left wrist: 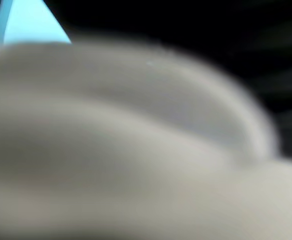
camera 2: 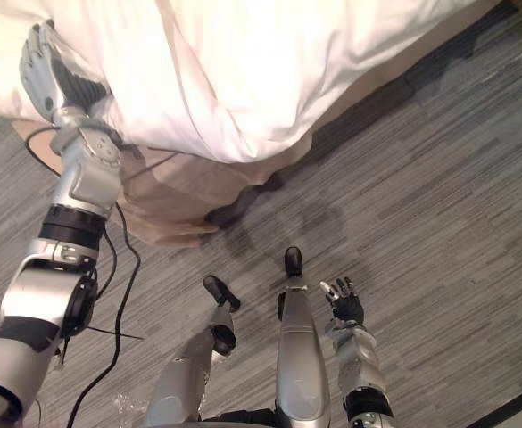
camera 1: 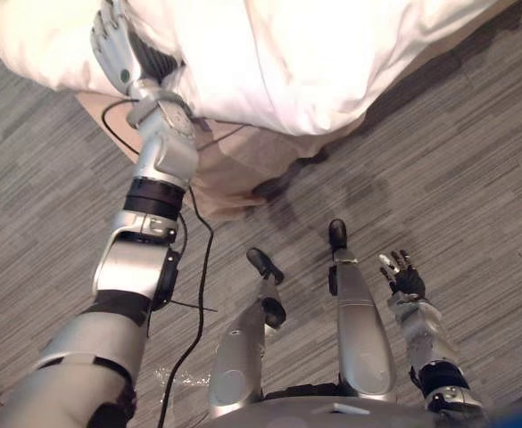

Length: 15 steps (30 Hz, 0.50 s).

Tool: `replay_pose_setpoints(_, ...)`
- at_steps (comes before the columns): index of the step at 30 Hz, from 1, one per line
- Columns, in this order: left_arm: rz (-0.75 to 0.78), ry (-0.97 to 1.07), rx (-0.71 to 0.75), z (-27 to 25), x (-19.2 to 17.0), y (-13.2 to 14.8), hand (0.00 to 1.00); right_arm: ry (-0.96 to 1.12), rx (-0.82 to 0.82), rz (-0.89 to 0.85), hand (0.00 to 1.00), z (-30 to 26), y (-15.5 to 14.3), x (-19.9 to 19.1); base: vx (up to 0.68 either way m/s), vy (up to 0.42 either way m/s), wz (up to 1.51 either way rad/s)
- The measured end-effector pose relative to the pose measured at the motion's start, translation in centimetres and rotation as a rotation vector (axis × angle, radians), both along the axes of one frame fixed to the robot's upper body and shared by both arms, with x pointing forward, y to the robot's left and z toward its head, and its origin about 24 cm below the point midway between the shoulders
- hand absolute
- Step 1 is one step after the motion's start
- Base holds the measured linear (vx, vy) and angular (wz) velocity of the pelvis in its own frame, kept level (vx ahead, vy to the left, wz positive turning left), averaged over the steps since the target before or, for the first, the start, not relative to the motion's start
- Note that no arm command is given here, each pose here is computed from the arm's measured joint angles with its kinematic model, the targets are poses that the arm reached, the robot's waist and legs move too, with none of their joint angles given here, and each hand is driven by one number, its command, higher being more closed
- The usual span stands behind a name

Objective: Tidy the bed and pick cloth on bed and put in laundry

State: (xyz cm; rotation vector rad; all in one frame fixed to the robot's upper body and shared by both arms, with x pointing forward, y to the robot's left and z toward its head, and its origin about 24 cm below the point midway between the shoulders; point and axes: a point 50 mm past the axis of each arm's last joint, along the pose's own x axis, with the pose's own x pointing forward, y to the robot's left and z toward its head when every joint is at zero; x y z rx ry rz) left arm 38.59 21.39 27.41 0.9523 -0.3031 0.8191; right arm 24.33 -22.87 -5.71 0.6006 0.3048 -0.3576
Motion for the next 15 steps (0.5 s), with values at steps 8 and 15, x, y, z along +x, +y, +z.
replay_pose_setpoints(8,-0.016,-0.003,0.075,0.9,-0.1,0.7,1.0,-0.042,0.064,-0.09,0.0,0.8,-0.8,0.7,0.09,-0.027,-0.01)
replay_pose_setpoints(15,-0.1,0.123,0.121,-0.6,0.8,-0.1,1.0,-0.02,0.067,-0.142,0.0,0.1,-1.8,-0.6,0.13,-0.002,-0.01)
